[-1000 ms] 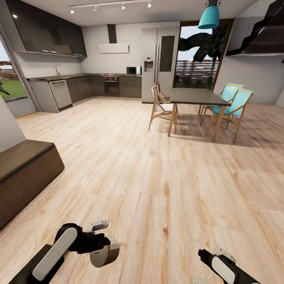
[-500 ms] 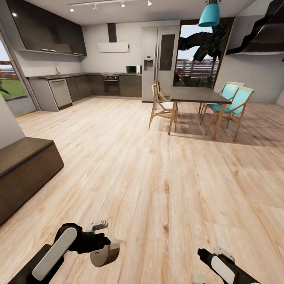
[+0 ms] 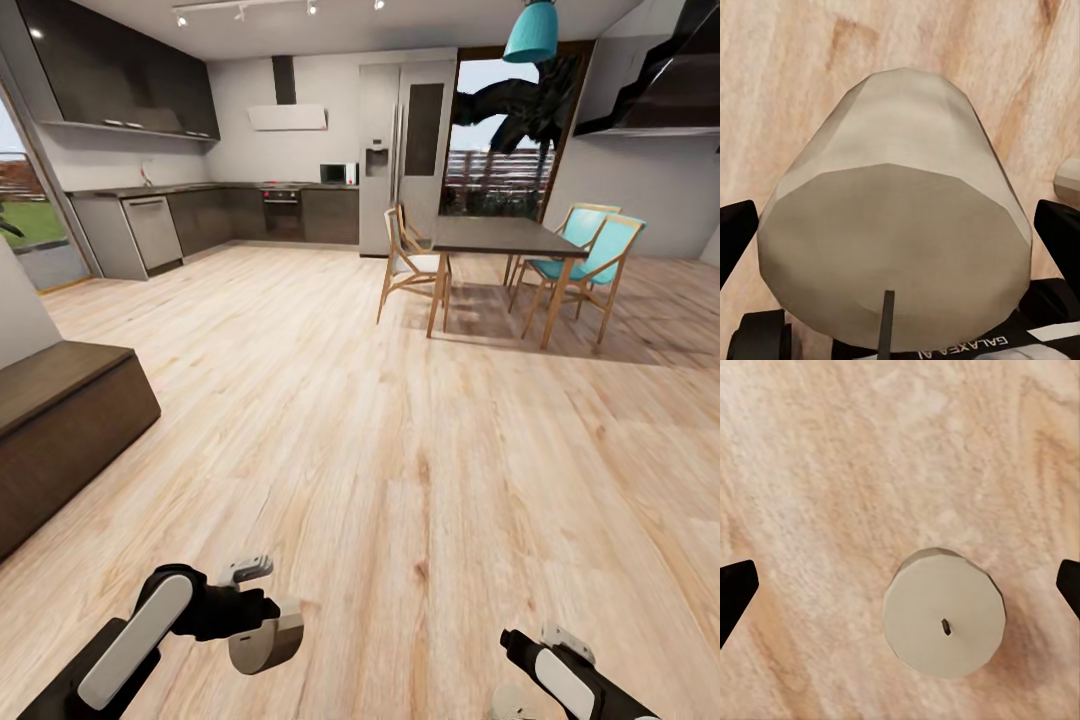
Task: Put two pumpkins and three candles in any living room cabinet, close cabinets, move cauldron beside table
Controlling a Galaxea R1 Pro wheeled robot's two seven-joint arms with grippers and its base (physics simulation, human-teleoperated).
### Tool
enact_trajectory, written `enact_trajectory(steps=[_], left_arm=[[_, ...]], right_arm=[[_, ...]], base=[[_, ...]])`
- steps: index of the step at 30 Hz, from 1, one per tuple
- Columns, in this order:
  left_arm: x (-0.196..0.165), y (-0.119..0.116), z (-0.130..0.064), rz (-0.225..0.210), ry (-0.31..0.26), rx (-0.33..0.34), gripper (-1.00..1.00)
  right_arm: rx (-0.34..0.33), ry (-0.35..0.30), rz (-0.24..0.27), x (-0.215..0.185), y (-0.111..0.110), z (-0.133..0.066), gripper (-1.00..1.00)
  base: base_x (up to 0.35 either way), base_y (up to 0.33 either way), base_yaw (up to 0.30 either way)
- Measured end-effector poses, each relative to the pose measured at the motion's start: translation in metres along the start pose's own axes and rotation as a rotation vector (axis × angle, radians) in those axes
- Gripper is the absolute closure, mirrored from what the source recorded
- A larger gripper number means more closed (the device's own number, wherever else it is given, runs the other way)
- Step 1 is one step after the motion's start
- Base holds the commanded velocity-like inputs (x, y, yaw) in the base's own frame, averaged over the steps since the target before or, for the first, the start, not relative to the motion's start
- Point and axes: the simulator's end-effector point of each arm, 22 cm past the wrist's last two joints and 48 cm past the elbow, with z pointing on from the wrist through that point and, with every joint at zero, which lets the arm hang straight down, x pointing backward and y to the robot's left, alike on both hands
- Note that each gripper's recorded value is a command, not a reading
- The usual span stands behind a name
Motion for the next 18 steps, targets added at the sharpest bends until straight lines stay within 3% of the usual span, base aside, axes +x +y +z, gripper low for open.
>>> enact_trajectory(steps=[3, 7, 11, 18], left_arm=[[0.003, -0.002, 0.005, -0.003, 0.002, 0.022, 1.0], [0.007, -0.019, 0.007, -0.018, 0.009, 0.151, 1.0], [0.008, -0.018, 0.005, -0.027, 0.01, 0.234, 1.0], [0.002, -0.011, 0.004, -0.072, -0.011, 0.315, 1.0]], right_arm=[[0.004, 0.002, 0.0, 0.005, -0.002, 0.006, -1.0], [0.014, 0.034, -0.007, 0.011, -0.003, 0.013, -1.0], [0.048, 0.129, -0.043, 0.028, -0.005, 0.017, -1.0], [0.062, 0.166, -0.059, 0.044, -0.003, 0.027, -1.0]], base=[[0.0, 0.0, 0.0], [0.0, 0.0, 0.0], [0.0, 0.0, 0.0], [0.0, 0.0, 0.0]])
